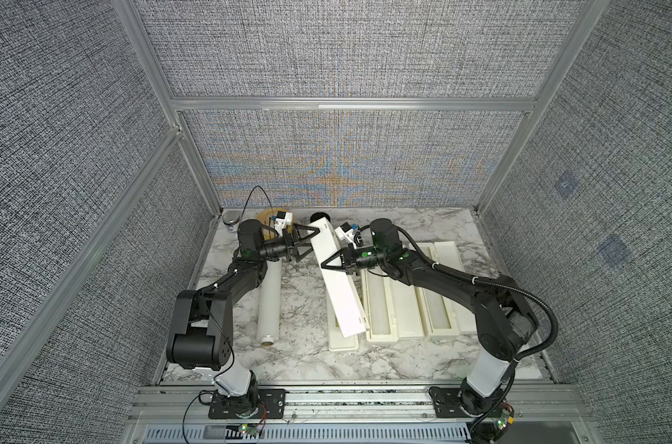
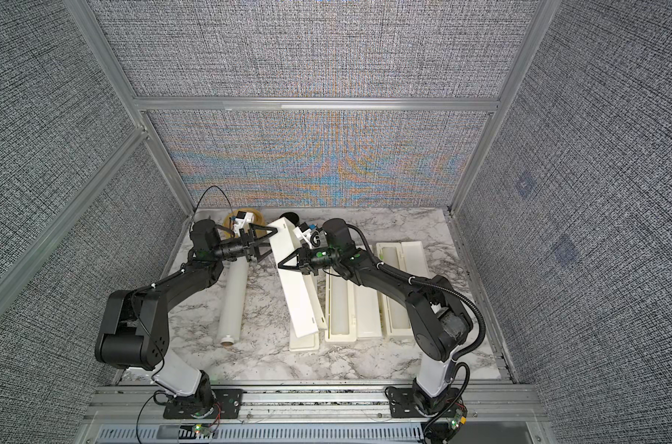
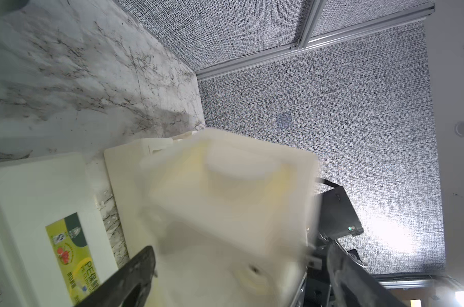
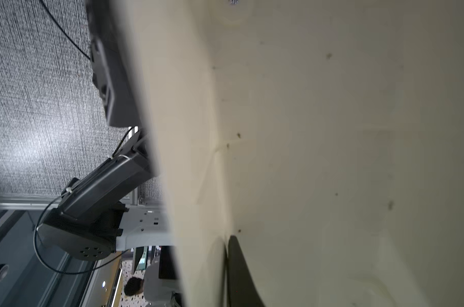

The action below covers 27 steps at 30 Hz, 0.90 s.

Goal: Put plastic wrap rolls into dispensers
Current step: Place the plastic wrap cutting box at the center of the board.

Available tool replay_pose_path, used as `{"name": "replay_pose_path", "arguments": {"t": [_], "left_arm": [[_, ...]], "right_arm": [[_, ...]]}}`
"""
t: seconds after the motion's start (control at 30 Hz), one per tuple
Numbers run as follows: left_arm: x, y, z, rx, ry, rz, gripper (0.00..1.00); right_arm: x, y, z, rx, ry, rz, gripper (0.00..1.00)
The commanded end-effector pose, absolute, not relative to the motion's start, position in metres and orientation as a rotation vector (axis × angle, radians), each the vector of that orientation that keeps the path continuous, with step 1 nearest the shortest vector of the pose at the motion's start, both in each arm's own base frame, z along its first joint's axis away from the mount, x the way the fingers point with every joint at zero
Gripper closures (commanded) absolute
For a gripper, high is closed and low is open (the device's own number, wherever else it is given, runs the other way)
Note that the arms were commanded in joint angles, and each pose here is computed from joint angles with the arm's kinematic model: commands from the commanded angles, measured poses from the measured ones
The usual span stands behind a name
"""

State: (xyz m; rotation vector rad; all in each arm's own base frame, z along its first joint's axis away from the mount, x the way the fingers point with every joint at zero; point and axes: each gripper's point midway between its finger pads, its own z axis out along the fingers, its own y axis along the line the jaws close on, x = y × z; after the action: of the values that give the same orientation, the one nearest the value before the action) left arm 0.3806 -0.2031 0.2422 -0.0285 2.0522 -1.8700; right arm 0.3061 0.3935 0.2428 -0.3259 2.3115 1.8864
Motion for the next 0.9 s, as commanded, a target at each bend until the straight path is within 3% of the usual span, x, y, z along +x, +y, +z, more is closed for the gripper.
{"name": "replay_pose_path", "arguments": {"t": [0.0, 0.27, 0.47, 0.87], "left_arm": [[0.382, -0.202, 0.257, 0.03, 2.0, -1.877, 0.0], [0.387, -0.192, 0.231, -0.042, 2.168, -1.687, 0.0], [0.37, -0.165, 0.191, -0.13, 2.451, -1.332, 0.0], [0.328, -0.071, 0.131, -0.386, 2.78, -0.583, 0.01]], "right_arm": [[0.314, 0.385, 0.246, -0.269, 2.292, 1.867, 0.92], [0.323, 0.371, 0.232, -0.168, 2.377, 1.713, 0.95], [0.33, 0.375, 0.213, -0.055, 2.487, 1.558, 0.95], [0.323, 0.437, 0.172, -0.09, 2.665, 1.29, 0.95]]}}
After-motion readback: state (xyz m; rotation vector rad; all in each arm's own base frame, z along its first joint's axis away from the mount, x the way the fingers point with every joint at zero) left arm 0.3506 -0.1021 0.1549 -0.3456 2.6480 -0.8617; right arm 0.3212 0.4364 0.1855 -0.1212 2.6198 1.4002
